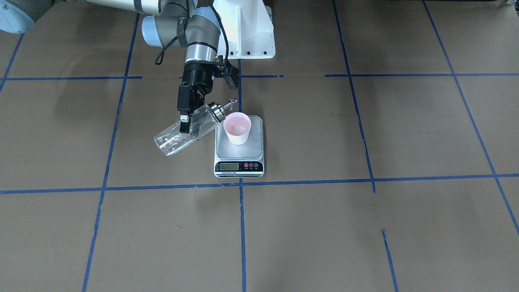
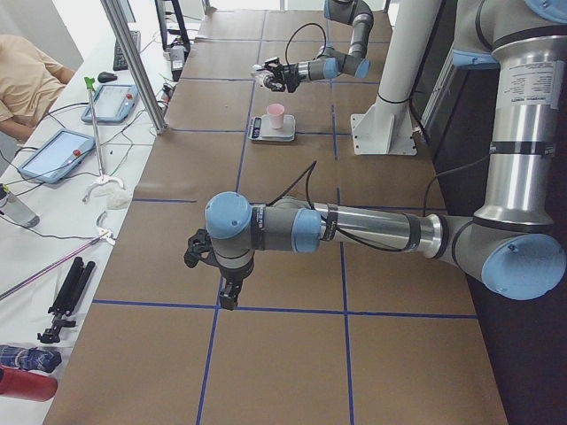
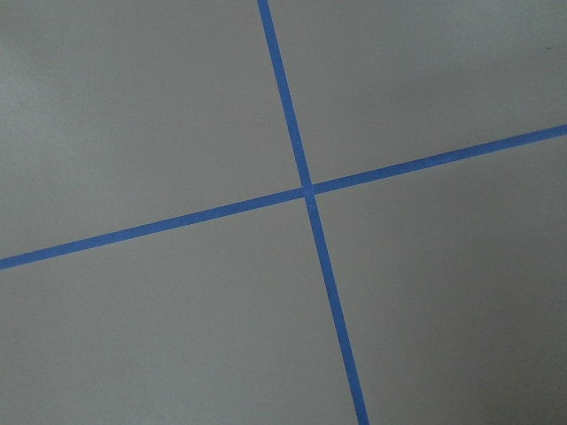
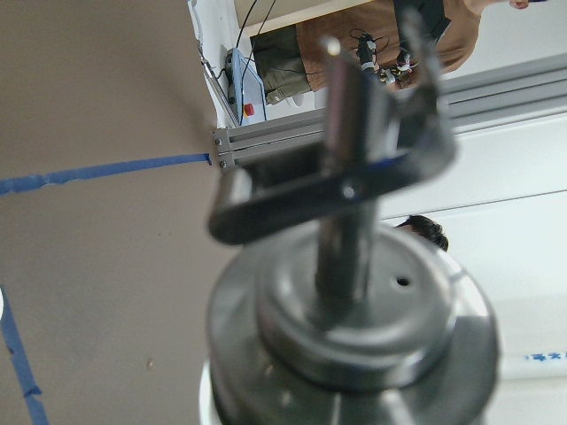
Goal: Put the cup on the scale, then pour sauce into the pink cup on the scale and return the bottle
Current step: 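Tilt the bottle upright and move it away from the cup, then carry the bottle with the right gripper back toward its start spot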
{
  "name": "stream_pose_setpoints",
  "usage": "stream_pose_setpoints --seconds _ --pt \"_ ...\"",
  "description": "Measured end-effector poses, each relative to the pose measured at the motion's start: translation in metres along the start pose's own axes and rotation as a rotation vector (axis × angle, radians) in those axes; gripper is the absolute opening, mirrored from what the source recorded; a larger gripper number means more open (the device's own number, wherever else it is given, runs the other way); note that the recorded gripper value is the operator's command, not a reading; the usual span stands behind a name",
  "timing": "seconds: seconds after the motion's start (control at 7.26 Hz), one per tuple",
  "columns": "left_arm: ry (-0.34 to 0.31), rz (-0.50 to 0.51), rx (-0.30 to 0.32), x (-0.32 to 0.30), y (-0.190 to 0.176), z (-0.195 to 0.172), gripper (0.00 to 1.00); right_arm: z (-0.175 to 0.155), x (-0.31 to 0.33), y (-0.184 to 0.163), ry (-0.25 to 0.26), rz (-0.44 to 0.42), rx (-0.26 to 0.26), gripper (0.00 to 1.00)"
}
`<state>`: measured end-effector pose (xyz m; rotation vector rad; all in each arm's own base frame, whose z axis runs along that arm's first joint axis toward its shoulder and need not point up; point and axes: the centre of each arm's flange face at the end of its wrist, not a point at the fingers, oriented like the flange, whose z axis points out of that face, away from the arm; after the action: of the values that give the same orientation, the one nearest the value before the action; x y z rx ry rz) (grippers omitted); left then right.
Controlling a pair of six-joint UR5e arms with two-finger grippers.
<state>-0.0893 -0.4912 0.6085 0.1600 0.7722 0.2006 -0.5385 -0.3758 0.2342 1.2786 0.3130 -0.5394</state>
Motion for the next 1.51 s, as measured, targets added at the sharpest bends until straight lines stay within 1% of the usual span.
stream_pose_setpoints --seconds 0.14,0.41,0.55,0.83,1.24,1.38,1.51 --pt "0.0 0.001 0.001 0.0 0.0 0.0 1.0 -0.004 0.006 0.006 -0.035 0.113 0.002 0.0" --pt "-0.001 0.003 0.002 0.0 0.0 0.0 1.0 -0.01 0.015 0.016 -0.102 0.389 -0.011 0.0" --pt "-0.002 0.004 0.002 0.0 0.0 0.001 1.0 -0.01 0.016 0.02 -0.122 0.495 -0.022 0.0" --pt "-0.003 0.006 0.001 -0.001 0.001 0.001 1.0 -0.009 0.023 0.025 -0.127 0.623 -0.034 0.0" --pt "-0.002 0.011 -0.001 -0.001 0.003 0.002 1.0 0.0 0.034 0.044 -0.108 0.734 -0.052 0.0" --pt "-0.002 0.012 0.0 -0.001 0.003 0.002 1.0 0.002 0.045 0.045 -0.117 0.801 -0.058 0.0" --pt "-0.002 0.012 0.0 -0.001 0.003 0.002 1.0 0.004 0.053 0.049 -0.138 0.854 -0.074 0.0"
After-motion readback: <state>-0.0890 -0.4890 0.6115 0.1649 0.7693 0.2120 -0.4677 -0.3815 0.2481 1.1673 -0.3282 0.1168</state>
